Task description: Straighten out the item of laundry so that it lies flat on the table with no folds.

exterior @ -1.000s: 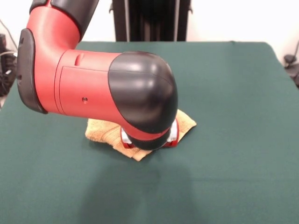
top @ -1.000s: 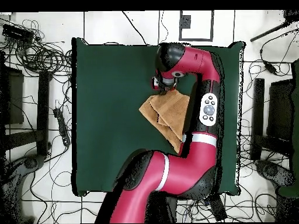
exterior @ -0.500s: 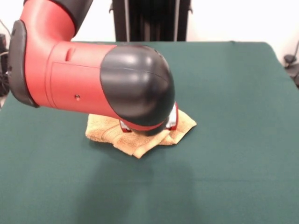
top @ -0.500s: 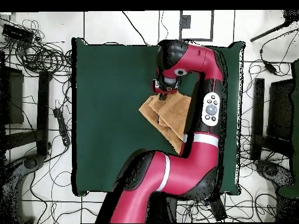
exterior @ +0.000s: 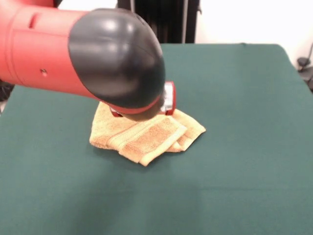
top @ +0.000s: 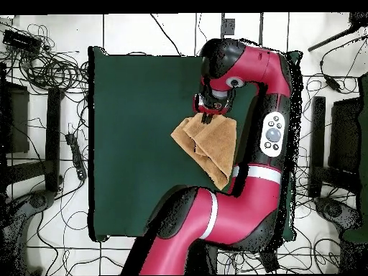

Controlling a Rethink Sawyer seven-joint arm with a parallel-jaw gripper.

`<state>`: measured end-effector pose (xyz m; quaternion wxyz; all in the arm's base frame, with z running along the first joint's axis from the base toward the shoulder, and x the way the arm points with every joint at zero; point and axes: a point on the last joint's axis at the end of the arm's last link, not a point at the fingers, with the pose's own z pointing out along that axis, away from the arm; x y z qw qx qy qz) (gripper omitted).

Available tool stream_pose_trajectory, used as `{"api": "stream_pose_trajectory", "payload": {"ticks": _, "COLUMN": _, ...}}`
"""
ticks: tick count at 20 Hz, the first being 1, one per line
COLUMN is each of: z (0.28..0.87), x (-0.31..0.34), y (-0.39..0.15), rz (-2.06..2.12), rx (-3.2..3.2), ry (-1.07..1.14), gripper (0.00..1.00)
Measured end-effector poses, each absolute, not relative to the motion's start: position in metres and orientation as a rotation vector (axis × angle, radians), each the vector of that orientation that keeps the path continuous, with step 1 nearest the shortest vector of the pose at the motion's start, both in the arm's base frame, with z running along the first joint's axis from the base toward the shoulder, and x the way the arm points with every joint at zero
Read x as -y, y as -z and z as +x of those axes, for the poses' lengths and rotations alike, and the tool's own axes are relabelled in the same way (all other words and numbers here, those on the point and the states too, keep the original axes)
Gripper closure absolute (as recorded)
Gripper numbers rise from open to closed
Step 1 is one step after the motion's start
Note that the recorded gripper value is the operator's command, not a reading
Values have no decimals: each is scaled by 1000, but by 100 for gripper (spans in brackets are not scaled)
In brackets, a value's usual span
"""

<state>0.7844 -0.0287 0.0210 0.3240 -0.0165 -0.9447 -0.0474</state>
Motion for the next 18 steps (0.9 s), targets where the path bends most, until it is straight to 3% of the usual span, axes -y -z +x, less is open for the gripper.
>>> {"api": "stream_pose_trajectory", "payload": {"ticks": 10, "z": 807, "x": 25, "y": -25, "rz": -54, "rx": 2596, "ry": 211, "gripper": 100}}
{"api": "stream_pose_trajectory", "payload": {"ticks": 18, "z": 800, "x": 3, "y": 43, "rz": -51, "rx": 2622, "ry": 254, "gripper": 100}}
